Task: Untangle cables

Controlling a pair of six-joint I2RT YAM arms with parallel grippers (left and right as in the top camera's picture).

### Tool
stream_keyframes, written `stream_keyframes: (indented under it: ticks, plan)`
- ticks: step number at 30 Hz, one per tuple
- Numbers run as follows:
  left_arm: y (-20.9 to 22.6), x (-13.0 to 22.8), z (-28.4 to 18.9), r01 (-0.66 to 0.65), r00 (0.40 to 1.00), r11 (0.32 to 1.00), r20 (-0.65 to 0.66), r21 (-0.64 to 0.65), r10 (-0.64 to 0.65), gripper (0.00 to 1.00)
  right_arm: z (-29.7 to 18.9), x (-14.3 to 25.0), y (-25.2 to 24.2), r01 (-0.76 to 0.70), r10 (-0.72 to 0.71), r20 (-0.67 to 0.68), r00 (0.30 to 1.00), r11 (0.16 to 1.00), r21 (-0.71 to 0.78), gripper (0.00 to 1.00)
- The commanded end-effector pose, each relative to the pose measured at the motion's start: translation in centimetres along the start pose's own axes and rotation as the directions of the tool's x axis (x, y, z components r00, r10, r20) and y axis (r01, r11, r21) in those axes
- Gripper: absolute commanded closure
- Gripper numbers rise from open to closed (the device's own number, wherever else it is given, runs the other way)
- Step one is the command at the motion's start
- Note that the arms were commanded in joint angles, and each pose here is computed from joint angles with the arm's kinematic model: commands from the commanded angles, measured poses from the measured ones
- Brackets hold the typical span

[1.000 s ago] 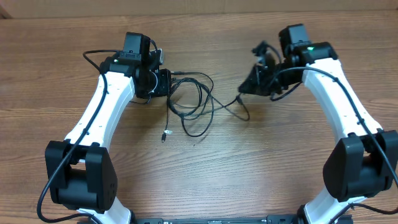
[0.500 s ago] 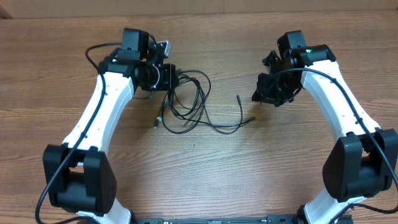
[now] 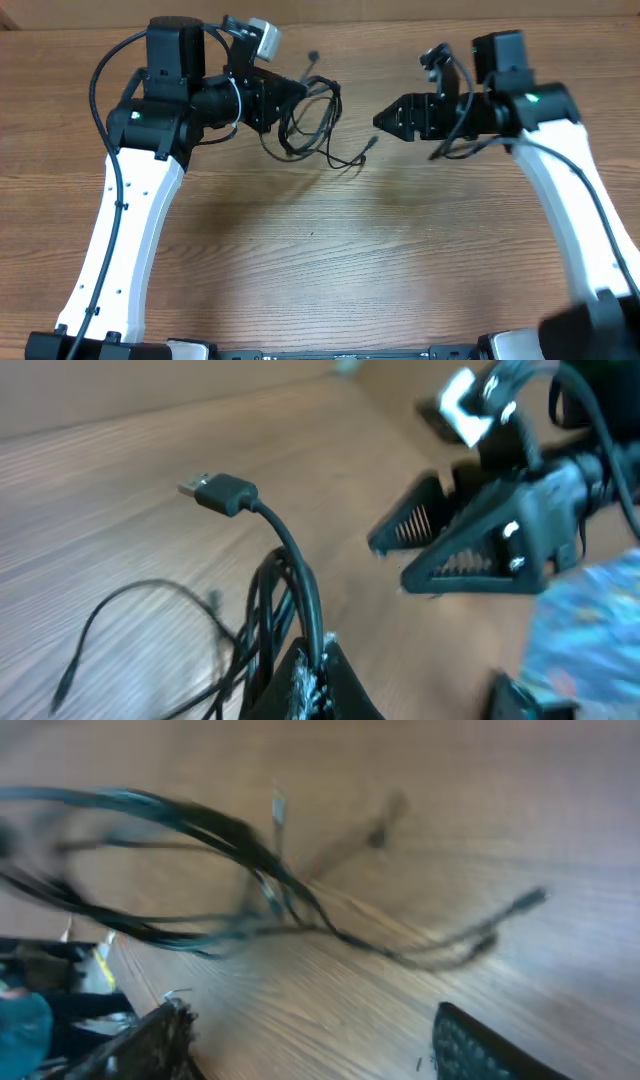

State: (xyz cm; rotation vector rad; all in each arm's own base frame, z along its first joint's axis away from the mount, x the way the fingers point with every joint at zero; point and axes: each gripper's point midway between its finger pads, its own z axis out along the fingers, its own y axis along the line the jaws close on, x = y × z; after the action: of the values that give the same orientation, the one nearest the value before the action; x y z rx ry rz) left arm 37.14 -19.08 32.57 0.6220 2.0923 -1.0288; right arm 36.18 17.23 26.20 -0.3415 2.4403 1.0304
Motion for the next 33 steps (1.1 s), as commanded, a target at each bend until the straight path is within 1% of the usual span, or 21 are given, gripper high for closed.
stream_keyframes:
  ticks: [1,3,6,8,11,15,17,20,22,27,33]
  plan:
    - [-4.1,-0.6,-0.8,-0.156,0.988,0.966,0.047,0.206,0.15,0.96,-1.7,-0.6,2.6,0.006,-0.003,0.054,0.999,0.999,-0.054,0.24]
    - [-4.4,-0.6,-0.9,-0.158,0.987,0.962,0.05,0.222,0.151,0.96,-1.7,-0.7,3.1,-0.009,0.013,0.051,0.999,0.996,-0.084,0.25]
    - [-4.5,-0.6,-0.9,-0.155,0.988,0.961,0.049,0.229,0.148,0.96,-1.7,-0.7,3.1,-0.058,0.063,0.048,0.997,0.994,-0.09,0.25]
    - [-4.3,-0.5,-0.8,-0.132,0.991,0.964,0.041,0.229,0.126,0.96,-1.7,-1.1,3.3,-0.091,0.096,0.055,0.994,0.991,-0.102,0.25]
    - [-3.3,-0.4,-0.3,-0.056,0.998,0.978,0.015,0.201,0.054,0.96,-1.4,-1.2,3.8,-0.154,0.16,0.05,0.986,0.981,-0.115,0.28]
    - [-1.0,-0.2,0.8,0.087,0.996,0.989,-0.015,0.119,-0.086,0.96,-0.3,-1.1,5.3,-0.186,0.192,0.031,0.981,0.973,-0.139,0.37]
    - [-0.4,-0.4,1.2,0.14,0.99,0.984,-0.012,0.11,-0.14,0.96,0.6,-1.3,5.2,-0.269,0.274,0.039,0.961,0.958,-0.095,0.4]
    - [-0.2,-1.0,1.4,0.166,0.986,0.98,0.004,0.114,-0.168,0.96,2.1,-1.0,4.6,-0.377,0.378,0.048,0.925,0.926,-0.022,0.44]
    - [-0.3,-1.4,1.3,0.17,0.985,0.979,0.016,0.117,-0.173,0.96,3.2,-0.7,4.5,-0.424,0.423,0.04,0.905,0.906,-0.004,0.44]
    - [-0.3,-1.6,1.3,0.221,0.974,0.968,0.014,0.119,-0.224,0.96,5.5,-2.0,5.0,-0.449,0.451,0.05,0.891,0.892,-0.046,0.45]
    - [-0.3,-1.5,1.3,0.221,0.974,0.968,0.013,0.118,-0.225,0.96,6.5,-3.3,5.1,-0.46,0.465,0.071,0.882,0.884,-0.084,0.45]
